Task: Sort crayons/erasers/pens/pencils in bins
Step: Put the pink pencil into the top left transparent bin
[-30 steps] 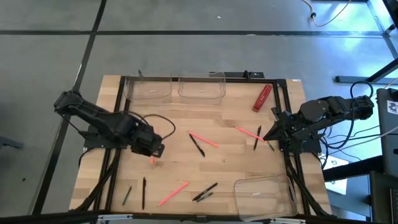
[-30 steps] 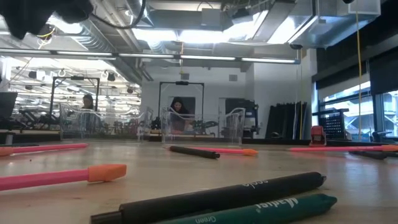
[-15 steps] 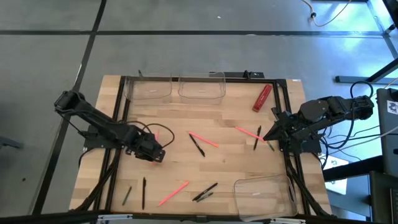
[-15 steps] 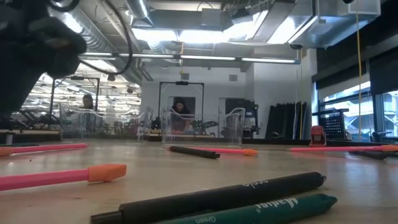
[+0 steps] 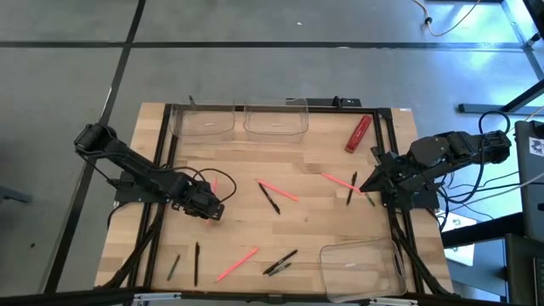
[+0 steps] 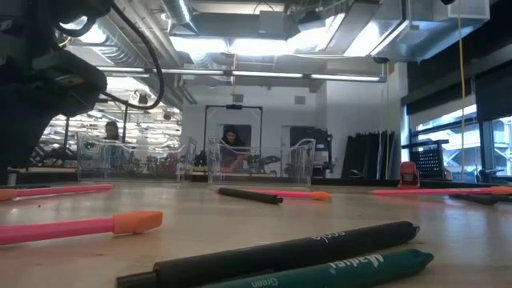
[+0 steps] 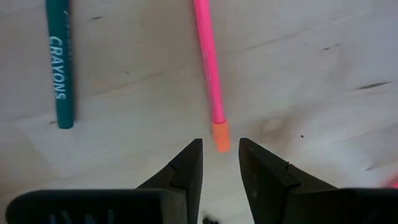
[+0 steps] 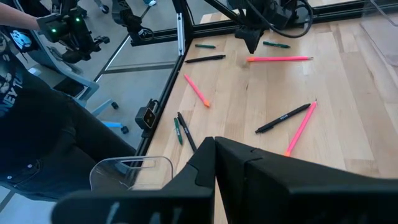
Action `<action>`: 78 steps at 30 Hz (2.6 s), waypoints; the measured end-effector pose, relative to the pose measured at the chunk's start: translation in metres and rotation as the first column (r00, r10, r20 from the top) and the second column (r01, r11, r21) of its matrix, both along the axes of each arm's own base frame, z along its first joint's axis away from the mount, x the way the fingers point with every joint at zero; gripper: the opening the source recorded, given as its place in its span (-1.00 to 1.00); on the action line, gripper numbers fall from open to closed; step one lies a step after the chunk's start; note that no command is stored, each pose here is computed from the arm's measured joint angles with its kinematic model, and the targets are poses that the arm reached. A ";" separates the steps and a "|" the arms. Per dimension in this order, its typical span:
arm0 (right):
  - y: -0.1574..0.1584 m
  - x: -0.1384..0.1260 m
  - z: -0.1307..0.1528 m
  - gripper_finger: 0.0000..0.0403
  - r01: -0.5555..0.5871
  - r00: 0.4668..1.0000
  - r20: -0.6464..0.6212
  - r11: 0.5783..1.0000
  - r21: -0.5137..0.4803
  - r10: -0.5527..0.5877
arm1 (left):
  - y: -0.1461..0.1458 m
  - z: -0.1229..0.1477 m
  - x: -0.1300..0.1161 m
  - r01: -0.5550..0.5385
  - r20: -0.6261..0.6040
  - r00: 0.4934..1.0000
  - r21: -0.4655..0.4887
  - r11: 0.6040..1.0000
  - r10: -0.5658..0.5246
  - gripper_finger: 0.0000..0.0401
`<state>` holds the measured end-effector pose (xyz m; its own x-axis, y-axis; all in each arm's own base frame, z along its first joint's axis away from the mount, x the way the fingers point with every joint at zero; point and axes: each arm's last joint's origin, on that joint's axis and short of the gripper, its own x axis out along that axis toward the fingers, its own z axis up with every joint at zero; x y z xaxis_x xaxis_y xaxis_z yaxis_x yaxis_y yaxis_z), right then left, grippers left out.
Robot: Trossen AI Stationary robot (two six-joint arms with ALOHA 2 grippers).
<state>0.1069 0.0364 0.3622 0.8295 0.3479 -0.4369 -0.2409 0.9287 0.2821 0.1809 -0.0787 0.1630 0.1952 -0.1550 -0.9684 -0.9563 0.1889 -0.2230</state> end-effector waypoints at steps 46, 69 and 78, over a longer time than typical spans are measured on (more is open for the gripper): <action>0.000 0.000 0.000 -0.97 0.001 1.000 0.001 1.000 -0.001 -0.001 | -0.018 -0.033 0.009 0.008 -0.046 0.999 0.054 0.999 -0.006 -0.89; -0.003 0.001 -0.001 -0.97 0.069 0.997 0.027 0.994 -0.086 -0.067 | -0.031 0.017 0.047 0.043 0.125 0.991 0.102 0.994 -0.055 -0.98; -0.008 0.002 0.000 -0.97 0.197 0.979 0.090 0.949 -0.246 -0.181 | -0.020 0.071 0.062 0.054 0.107 0.991 0.220 0.974 -0.079 -0.98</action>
<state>0.1088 0.0283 0.3620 0.8990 0.0674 -0.4328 -0.0641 0.9977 0.0223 0.2433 -0.0991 0.2339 0.3033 0.0391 -0.9521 -0.9104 0.3068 -0.2775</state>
